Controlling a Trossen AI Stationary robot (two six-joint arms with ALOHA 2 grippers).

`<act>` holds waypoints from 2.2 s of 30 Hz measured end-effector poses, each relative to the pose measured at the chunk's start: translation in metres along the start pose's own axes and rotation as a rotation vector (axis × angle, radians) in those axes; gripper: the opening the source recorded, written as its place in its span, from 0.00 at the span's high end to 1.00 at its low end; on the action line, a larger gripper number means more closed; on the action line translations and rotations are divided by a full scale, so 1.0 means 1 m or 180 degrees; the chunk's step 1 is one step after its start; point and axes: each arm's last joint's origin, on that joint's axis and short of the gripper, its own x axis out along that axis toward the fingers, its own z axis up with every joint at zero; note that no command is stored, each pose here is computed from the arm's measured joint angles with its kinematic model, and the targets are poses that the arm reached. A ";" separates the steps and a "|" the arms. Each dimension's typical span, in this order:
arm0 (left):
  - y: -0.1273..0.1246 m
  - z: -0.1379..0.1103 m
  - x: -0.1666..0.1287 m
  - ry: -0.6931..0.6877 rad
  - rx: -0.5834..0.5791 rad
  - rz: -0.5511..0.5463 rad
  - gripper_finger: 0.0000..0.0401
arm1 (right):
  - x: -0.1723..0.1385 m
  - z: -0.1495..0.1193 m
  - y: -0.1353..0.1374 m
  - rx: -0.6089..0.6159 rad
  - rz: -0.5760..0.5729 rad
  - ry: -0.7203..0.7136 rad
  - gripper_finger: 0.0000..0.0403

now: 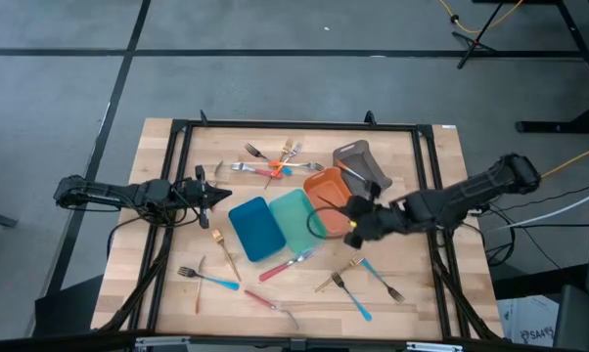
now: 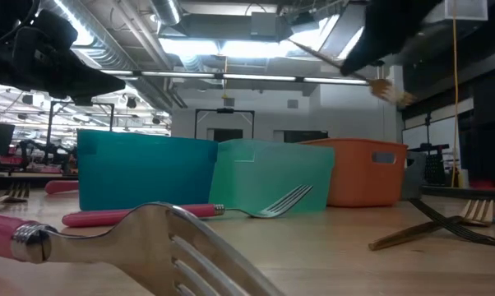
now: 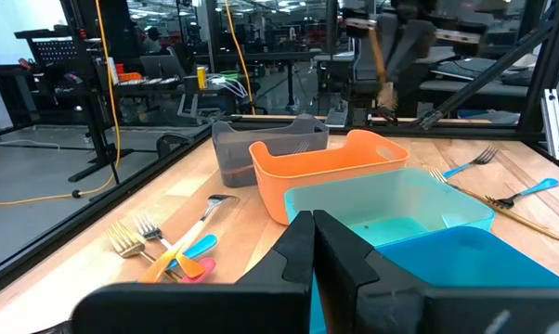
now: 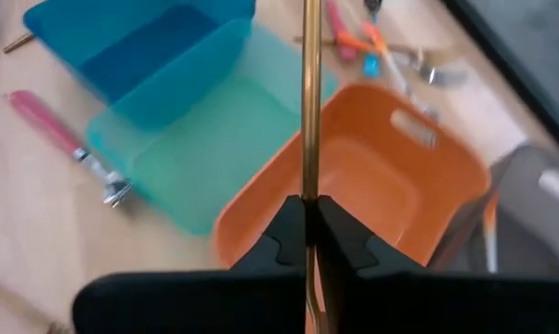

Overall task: Sort silverware by color (type)
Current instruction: Put the gold fork into the orange bin

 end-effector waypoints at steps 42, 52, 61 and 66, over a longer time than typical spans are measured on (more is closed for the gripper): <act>0.000 0.000 0.000 0.0005 0.0003 0.0000 1.00 | 0.130 -0.044 -0.031 0.0047 0.0030 0.1089 1.00; 0.000 0.000 0.000 0.0004 -0.0001 0.0000 1.00 | 0.132 -0.043 -0.031 0.0056 0.0033 0.1052 1.00; 0.000 0.000 0.000 0.0003 -0.0323 0.0001 1.00 | 0.133 -0.044 -0.031 0.0053 0.0029 0.1052 0.93; 0.000 0.000 0.000 0.0004 -0.0328 0.0001 1.00 | 0.133 -0.045 -0.030 0.0036 0.0025 0.1081 0.82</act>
